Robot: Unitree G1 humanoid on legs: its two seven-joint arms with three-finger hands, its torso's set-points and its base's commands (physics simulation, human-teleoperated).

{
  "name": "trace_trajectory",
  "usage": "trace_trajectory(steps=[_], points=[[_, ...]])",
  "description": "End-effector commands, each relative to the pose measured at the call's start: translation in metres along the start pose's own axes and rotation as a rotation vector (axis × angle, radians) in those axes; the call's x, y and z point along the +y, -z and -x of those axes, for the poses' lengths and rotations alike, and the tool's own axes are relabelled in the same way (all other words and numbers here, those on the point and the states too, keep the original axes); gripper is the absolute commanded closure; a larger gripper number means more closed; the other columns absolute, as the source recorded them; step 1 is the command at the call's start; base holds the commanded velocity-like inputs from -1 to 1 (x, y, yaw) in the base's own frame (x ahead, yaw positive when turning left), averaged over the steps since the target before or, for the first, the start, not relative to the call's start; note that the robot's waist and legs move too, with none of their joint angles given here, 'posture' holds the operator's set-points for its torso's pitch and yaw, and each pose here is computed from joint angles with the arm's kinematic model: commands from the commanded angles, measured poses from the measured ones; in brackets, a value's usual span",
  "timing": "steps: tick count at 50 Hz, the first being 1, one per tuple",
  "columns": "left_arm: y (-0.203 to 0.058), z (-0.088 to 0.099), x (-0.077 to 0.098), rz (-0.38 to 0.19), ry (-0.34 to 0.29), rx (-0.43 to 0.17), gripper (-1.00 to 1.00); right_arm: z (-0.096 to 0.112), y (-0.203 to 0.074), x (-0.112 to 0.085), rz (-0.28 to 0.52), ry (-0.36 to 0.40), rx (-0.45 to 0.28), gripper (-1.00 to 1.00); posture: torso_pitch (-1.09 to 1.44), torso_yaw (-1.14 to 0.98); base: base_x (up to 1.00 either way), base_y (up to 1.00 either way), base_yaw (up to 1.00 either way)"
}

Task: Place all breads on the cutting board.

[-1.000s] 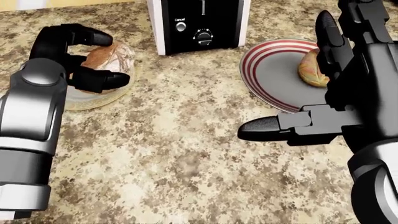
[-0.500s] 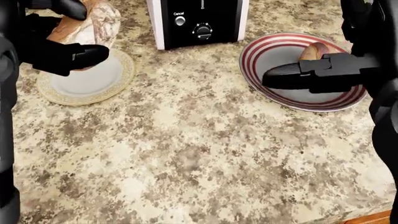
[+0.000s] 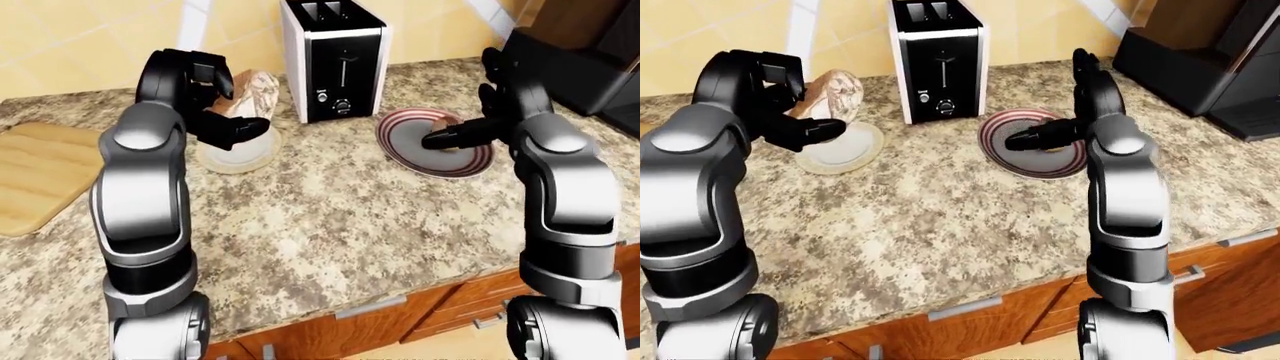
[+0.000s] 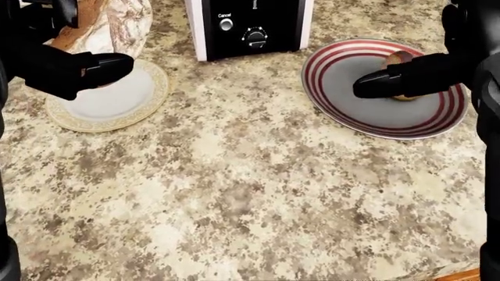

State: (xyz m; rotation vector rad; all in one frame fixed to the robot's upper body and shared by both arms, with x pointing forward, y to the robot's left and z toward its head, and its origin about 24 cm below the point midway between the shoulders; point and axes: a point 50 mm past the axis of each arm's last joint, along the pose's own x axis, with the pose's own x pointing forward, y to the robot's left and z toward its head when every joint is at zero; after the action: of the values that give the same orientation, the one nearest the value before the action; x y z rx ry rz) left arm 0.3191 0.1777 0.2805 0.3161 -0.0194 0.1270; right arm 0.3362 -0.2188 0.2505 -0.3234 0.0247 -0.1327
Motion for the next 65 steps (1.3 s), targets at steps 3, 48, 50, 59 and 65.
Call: trace_trajectory(steps=[3, 48, 50, 59, 65], points=[[-0.016, 0.005, 0.005, -0.001, -0.025, -0.081, 1.0, -0.001, -0.02, -0.007, 0.047, 0.045, -0.083, -1.0, 0.0, 0.0, 0.0, 0.0, 0.0], [-0.017, 0.002, 0.002, -0.009, -0.019, -0.091, 1.0, -0.042, 0.033, -0.002, 0.138, 0.074, 0.089, -0.48, 0.0, 0.0, 0.0, 0.0, 0.0], [-0.017, 0.003, 0.002, -0.01, -0.018, -0.092, 1.0, -0.043, 0.035, -0.001, 0.143, 0.076, 0.093, -0.4, 0.0, 0.0, 0.0, 0.0, 0.0], [-0.018, 0.006, 0.002, -0.008, -0.016, -0.097, 1.0, -0.046, 0.047, 0.002, 0.218, 0.086, 0.116, -0.25, 0.0, 0.0, 0.0, 0.0, 0.0], [-0.018, 0.007, 0.002, -0.002, -0.009, -0.1, 1.0, -0.052, 0.056, 0.007, 0.284, 0.095, 0.132, -0.21, 0.0, 0.0, 0.0, 0.0, 0.0]])
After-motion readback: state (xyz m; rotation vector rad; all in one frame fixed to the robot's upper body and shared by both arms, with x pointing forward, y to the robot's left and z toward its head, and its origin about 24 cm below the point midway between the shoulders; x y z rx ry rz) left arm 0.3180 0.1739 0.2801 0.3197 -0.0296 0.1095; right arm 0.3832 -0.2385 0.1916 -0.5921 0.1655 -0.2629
